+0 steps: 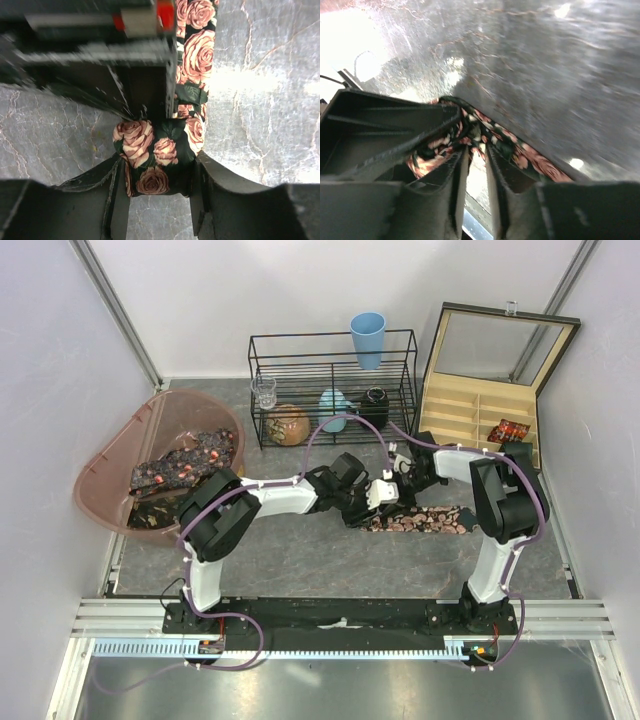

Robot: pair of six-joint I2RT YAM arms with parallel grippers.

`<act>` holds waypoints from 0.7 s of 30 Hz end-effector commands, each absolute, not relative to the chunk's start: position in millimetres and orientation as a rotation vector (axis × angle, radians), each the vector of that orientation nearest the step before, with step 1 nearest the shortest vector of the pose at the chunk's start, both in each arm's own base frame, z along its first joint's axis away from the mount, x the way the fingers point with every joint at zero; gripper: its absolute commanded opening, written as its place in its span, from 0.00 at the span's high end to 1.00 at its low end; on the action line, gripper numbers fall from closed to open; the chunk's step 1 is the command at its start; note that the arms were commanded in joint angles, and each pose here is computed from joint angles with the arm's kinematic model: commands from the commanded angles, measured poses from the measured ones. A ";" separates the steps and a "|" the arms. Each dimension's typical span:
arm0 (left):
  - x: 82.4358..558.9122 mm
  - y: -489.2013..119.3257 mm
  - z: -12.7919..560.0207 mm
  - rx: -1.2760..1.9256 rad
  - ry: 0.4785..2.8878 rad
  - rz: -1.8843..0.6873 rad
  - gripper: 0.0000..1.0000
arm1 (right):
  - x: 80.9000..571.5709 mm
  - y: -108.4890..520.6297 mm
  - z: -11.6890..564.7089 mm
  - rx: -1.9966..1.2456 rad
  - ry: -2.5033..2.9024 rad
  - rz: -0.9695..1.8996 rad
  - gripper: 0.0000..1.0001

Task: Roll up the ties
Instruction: Roll the tie at the center of the board.

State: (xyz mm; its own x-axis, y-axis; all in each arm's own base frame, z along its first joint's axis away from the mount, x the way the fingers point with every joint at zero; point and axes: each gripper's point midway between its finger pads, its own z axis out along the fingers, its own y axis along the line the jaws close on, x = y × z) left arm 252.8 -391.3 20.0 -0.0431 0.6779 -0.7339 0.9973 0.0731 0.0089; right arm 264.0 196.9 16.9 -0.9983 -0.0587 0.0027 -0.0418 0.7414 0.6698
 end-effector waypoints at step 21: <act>218.5 -344.4 -49.6 2.028 1.946 -0.516 0.79 | 272.0 191.4 56.2 0.217 -2.862 -1.398 0.49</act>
